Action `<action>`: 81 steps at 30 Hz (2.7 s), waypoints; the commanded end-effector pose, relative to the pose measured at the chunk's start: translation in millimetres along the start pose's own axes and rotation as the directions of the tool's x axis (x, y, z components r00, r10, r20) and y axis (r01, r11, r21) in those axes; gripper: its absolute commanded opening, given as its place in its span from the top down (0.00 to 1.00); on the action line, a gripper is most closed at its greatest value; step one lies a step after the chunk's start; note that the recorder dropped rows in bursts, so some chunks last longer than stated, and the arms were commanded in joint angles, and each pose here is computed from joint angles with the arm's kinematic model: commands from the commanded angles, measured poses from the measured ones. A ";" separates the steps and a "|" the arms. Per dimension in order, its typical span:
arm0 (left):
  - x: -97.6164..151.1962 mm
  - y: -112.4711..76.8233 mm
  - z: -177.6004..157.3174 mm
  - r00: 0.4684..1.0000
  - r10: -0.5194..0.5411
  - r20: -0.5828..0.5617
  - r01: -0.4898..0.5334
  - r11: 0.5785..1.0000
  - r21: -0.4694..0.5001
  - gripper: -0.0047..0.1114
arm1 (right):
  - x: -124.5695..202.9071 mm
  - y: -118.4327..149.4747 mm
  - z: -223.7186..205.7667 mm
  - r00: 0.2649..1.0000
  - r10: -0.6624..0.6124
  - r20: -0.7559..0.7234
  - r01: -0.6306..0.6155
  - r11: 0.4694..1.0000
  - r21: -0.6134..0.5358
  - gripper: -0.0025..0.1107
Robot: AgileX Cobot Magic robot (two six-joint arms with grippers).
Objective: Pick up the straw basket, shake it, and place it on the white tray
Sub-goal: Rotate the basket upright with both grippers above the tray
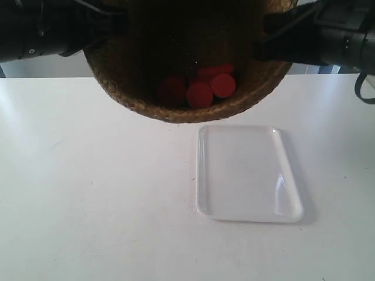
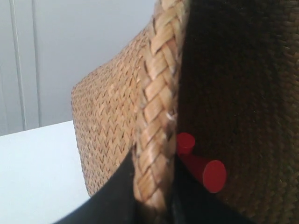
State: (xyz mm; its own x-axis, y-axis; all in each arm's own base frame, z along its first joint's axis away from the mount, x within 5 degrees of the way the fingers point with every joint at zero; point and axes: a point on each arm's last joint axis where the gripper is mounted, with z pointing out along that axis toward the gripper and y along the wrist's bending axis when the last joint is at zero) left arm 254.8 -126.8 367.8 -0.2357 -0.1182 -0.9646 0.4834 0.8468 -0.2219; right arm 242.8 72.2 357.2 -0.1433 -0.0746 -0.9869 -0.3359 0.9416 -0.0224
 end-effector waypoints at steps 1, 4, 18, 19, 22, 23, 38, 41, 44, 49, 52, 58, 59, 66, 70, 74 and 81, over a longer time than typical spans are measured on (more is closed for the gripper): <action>-8.6 -5.1 5.1 0.996 -0.082 0.018 0.081 0.995 0.058 0.96 | -11.8 -18.3 4.6 0.999 -0.031 0.031 0.030 0.999 0.029 0.98; -5.6 -3.6 11.8 0.990 -0.141 0.000 0.141 0.989 0.054 0.96 | -5.6 -23.0 15.1 0.999 0.029 0.014 -0.028 0.999 -0.019 0.98; 22.1 8.1 43.3 0.993 -0.066 -0.098 0.066 0.998 0.000 0.96 | 9.3 -38.8 31.5 0.973 0.191 -0.128 -0.194 0.981 -0.011 0.98; 23.3 8.9 44.4 0.994 -0.048 -0.102 0.048 0.999 -0.004 0.96 | 9.4 -39.7 30.7 0.973 0.174 -0.149 -0.179 0.984 -0.018 0.98; 27.0 15.8 48.1 0.993 0.003 -0.118 -0.010 0.998 -0.063 0.96 | 14.4 -44.3 31.8 0.955 0.177 -0.236 -0.184 0.983 -0.007 0.98; 27.1 17.7 49.6 0.992 0.030 -0.122 -0.039 0.996 -0.079 0.96 | 15.6 -45.6 32.2 0.949 0.175 -0.263 -0.182 0.983 -0.004 0.98; 36.2 23.9 68.0 0.970 0.170 -0.173 -0.186 0.979 -0.083 0.96 | 14.1 -60.0 28.7 0.874 0.236 -0.425 -0.225 0.971 0.076 0.98; 36.2 22.0 68.2 0.974 0.152 -0.167 -0.165 0.984 -0.067 0.96 | 16.1 -60.7 27.7 0.871 0.204 -0.447 -0.191 0.979 0.075 0.98; 36.0 19.3 68.4 0.979 0.129 -0.160 -0.138 0.990 -0.042 0.96 | 16.1 -60.7 27.7 0.871 0.204 -0.447 -0.191 0.979 0.075 0.98; 35.9 16.4 68.6 0.980 0.128 -0.154 -0.131 0.991 -0.010 0.96 | 16.1 -60.7 27.7 0.871 0.204 -0.447 -0.191 0.979 0.075 0.98; 35.7 14.1 68.6 0.983 0.110 -0.149 -0.110 0.994 0.011 0.96 | 16.1 -60.7 27.7 0.871 0.204 -0.447 -0.191 0.979 0.075 0.98; 44.2 9.2 66.7 0.969 0.032 -0.246 -0.019 0.998 0.054 0.96 | 16.1 -60.7 27.7 0.871 0.204 -0.447 -0.191 0.979 0.075 0.98; 47.5 9.9 65.7 0.957 0.005 -0.290 0.007 0.999 0.039 0.96 | 16.1 -60.7 27.7 0.871 0.204 -0.447 -0.191 0.979 0.075 0.98; 61.9 19.9 59.7 0.891 -0.093 -0.444 0.052 0.993 -0.105 0.96 | 16.1 -60.7 27.7 0.871 0.204 -0.447 -0.191 0.979 0.075 0.98; 63.4 19.8 57.3 0.877 -0.081 -0.473 0.036 0.994 -0.104 0.96 | 16.1 -60.7 27.7 0.871 0.204 -0.447 -0.191 0.979 0.075 0.98; 62.1 19.3 56.1 0.879 -0.078 -0.471 0.034 0.994 -0.101 0.96 | 16.1 -60.7 27.7 0.871 0.204 -0.447 -0.191 0.979 0.075 0.98; 63.8 18.8 55.3 0.869 -0.080 -0.489 0.036 0.995 -0.098 0.96 | 16.2 -60.6 27.9 0.870 0.207 -0.447 -0.195 0.978 0.074 0.98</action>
State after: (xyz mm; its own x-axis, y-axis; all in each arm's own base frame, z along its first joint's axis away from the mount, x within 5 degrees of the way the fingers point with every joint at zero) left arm 300.6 -149.3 297.8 -0.6381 -0.0114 -0.7699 0.3470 0.8884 -0.3007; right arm 283.2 30.0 327.7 -0.6804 0.0009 -0.7328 -0.2411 0.9441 0.2250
